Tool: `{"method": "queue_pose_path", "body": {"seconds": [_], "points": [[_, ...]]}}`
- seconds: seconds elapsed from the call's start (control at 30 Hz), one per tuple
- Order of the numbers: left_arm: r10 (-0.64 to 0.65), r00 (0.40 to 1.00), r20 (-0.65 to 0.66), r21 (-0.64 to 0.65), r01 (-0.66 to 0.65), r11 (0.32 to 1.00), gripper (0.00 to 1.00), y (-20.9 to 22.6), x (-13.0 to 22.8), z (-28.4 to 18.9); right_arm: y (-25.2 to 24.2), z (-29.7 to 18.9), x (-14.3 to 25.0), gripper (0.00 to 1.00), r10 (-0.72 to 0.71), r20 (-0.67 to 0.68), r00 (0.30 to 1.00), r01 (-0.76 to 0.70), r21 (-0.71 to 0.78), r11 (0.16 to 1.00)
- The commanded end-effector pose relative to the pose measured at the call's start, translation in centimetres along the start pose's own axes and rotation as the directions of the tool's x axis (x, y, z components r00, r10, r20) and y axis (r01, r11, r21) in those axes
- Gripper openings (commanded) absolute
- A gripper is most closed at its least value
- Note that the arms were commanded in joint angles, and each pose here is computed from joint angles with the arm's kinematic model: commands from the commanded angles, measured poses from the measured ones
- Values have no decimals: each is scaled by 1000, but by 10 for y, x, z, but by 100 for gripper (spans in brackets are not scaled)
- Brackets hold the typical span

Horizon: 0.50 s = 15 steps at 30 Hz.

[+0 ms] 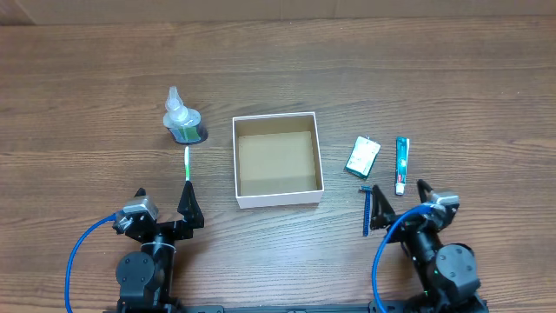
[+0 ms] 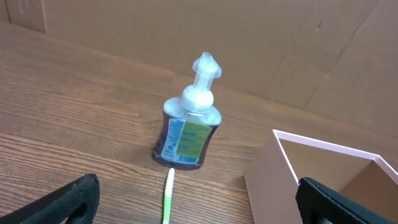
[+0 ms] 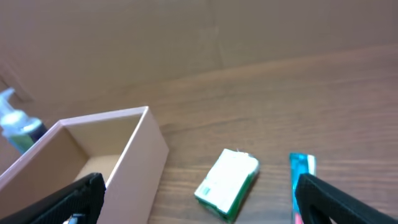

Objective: Pack container
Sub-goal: 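Reach the right gripper to the green soap package and grasp it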

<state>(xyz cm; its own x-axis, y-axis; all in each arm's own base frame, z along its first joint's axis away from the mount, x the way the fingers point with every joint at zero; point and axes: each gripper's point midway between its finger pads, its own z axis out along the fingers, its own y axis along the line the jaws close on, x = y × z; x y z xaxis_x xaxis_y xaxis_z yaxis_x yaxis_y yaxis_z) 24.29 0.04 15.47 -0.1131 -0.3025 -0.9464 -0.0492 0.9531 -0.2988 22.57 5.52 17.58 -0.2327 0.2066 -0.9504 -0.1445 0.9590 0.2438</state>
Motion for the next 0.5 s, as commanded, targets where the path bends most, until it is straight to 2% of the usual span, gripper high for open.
{"method": "queue_pose_path", "body": {"seconds": [0.0,0.1,0.2,0.27,0.37,0.47], "points": [[18,1000,6,9,-18,1000,100,-1,0,0,1,-20,-72,100,5,19,1000,-7,90,996],[18,1000,6,9,-18,1000,100,-1,0,0,9,-14,-94,100,-20,-175,984,44,139,989],[18,1000,6,9,-18,1000,100,-1,0,0,30,4,-104,100,-29,-401,916,78,107,991],[18,1000,6,9,-18,1000,100,-1,0,0,56,22,-98,100,-24,-576,817,47,25,999],[18,1000,6,9,-18,1000,100,-1,0,0,78,55,-87,100,-18,-674,738,-6,-33,999],[18,1000,6,9,-18,1000,100,-1,0,0,81,80,-47,100,-4,-780,626,-30,-29,999]]}}
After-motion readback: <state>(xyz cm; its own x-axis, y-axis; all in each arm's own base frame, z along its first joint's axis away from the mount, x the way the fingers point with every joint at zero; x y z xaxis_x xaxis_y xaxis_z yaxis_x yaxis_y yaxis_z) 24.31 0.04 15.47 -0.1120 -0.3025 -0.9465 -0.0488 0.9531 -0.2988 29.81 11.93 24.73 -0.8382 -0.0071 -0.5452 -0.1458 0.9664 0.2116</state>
